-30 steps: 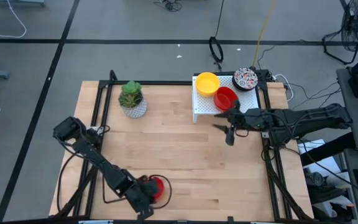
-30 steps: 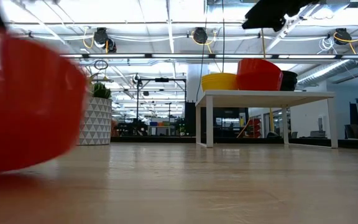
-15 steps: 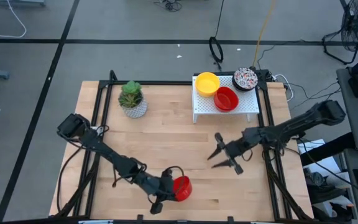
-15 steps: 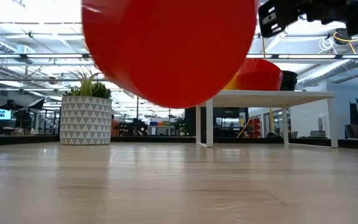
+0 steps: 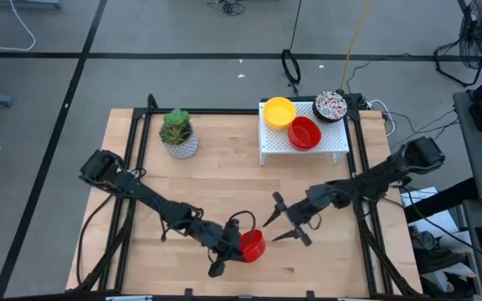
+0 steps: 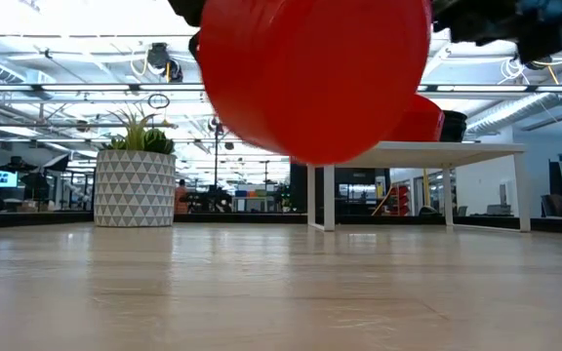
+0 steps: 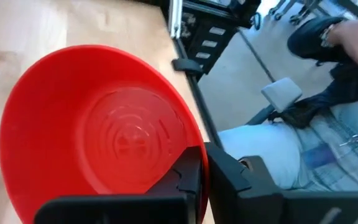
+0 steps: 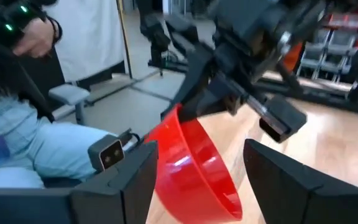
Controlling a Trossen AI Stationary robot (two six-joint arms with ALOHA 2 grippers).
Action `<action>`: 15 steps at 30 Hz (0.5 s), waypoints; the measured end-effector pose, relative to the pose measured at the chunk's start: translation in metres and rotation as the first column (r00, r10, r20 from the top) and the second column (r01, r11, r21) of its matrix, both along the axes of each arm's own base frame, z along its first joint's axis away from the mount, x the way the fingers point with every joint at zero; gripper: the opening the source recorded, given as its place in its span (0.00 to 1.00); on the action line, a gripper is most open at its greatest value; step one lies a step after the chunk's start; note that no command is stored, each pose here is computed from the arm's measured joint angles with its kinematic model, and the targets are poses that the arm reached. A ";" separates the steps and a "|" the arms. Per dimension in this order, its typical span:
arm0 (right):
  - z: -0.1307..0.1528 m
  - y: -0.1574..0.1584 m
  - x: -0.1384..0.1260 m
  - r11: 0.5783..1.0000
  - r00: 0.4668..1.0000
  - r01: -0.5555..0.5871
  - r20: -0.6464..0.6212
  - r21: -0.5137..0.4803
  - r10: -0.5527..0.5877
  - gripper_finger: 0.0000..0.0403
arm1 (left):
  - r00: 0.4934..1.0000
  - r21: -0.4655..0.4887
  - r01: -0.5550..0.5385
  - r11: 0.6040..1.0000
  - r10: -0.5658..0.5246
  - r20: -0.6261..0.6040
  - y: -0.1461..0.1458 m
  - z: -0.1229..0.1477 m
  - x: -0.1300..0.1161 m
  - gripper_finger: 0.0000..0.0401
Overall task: Pick & Place Mini bowls
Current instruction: Stack the red bowl on top of the red bowl on the shelf
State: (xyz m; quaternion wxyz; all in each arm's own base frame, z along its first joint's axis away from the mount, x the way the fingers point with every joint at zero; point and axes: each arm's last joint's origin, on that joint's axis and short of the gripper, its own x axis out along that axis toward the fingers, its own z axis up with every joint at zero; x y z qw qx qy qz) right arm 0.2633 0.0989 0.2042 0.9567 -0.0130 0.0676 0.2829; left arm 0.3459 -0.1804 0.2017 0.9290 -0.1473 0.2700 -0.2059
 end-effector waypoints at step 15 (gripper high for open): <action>-0.004 0.017 0.049 0.974 0.949 -0.225 -0.226 0.001 0.220 0.53 | 0.998 0.015 0.054 0.998 -0.054 0.044 -0.005 0.003 -0.001 0.02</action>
